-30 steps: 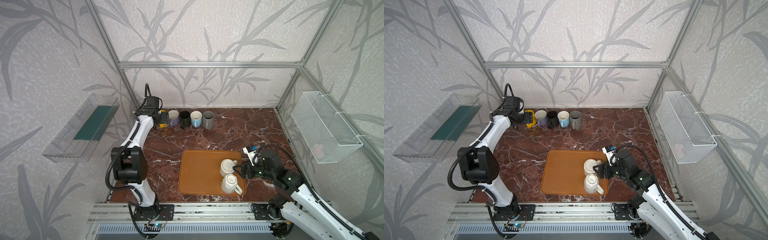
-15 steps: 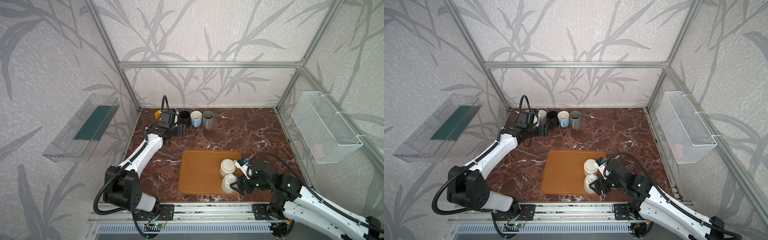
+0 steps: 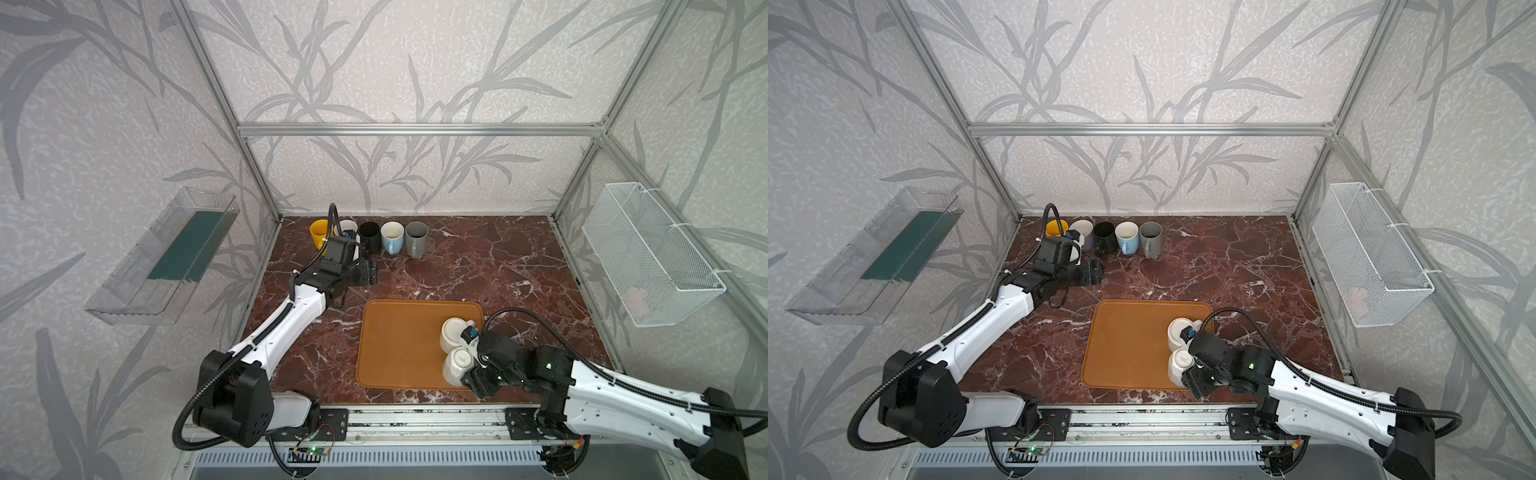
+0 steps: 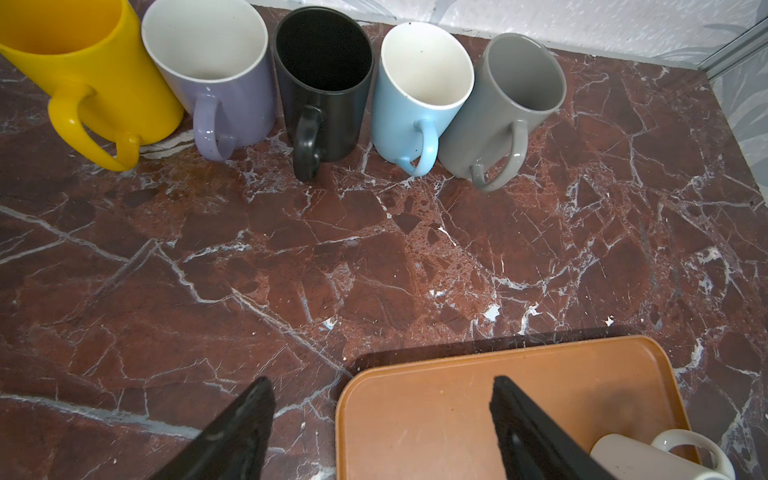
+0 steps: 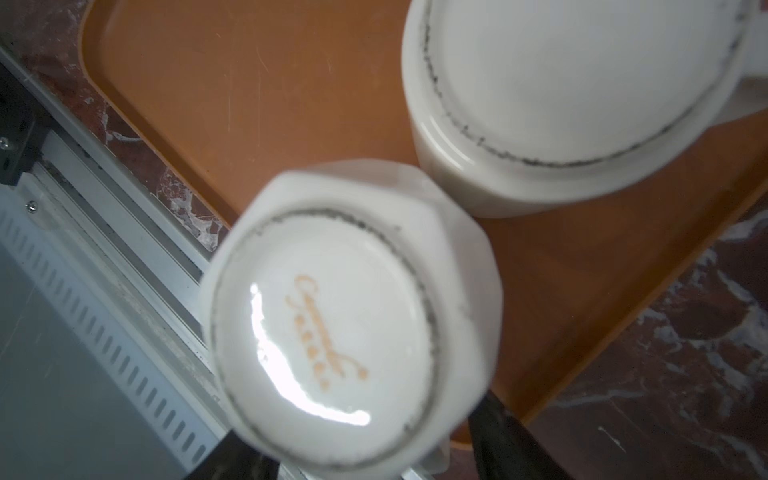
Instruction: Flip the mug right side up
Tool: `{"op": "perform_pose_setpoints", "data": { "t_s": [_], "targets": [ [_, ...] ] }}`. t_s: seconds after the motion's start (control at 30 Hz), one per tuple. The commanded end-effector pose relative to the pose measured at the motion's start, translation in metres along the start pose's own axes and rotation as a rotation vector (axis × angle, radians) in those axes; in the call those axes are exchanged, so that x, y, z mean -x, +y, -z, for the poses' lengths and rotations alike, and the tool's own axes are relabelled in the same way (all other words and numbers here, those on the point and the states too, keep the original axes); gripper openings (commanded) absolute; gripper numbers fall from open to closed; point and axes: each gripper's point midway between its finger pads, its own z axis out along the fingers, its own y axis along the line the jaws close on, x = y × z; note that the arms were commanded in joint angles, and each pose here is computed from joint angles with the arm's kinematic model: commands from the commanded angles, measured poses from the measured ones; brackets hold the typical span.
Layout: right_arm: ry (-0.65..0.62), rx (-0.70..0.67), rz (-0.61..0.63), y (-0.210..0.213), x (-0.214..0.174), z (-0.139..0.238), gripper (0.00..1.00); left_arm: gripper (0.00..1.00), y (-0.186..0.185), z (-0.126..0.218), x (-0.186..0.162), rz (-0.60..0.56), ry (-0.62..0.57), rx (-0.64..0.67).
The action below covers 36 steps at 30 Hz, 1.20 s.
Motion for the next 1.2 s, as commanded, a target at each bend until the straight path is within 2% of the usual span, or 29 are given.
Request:
{"op": "perform_pose_setpoints", "data": {
  "t_s": [0.0,0.5,0.67,0.83,1.03,1.17],
  "targets": [
    [-0.053,0.040,0.008,0.016,0.019,0.005,0.62,0.84,0.000,0.007,0.000,0.017,-0.011,0.006],
    [-0.111,0.062,-0.013,0.051,0.058,-0.015,0.44,0.84,0.003,0.022,0.000,0.009,-0.025,0.026],
    [-0.158,-0.010,-0.057,0.053,0.077,-0.024,0.42,0.84,0.002,0.025,-0.004,0.002,-0.015,0.029],
    [-0.224,-0.071,-0.197,0.049,0.099,-0.034,0.41,0.84,-0.001,0.030,-0.008,-0.002,-0.013,0.027],
    [-0.296,-0.135,-0.274,0.048,0.126,-0.044,0.41,0.83,-0.001,0.034,-0.016,-0.014,0.001,0.037],
    [-0.349,-0.109,-0.289,0.061,0.150,-0.050,0.42,0.82,-0.001,0.037,-0.022,-0.011,0.009,0.041]
  ]
}}
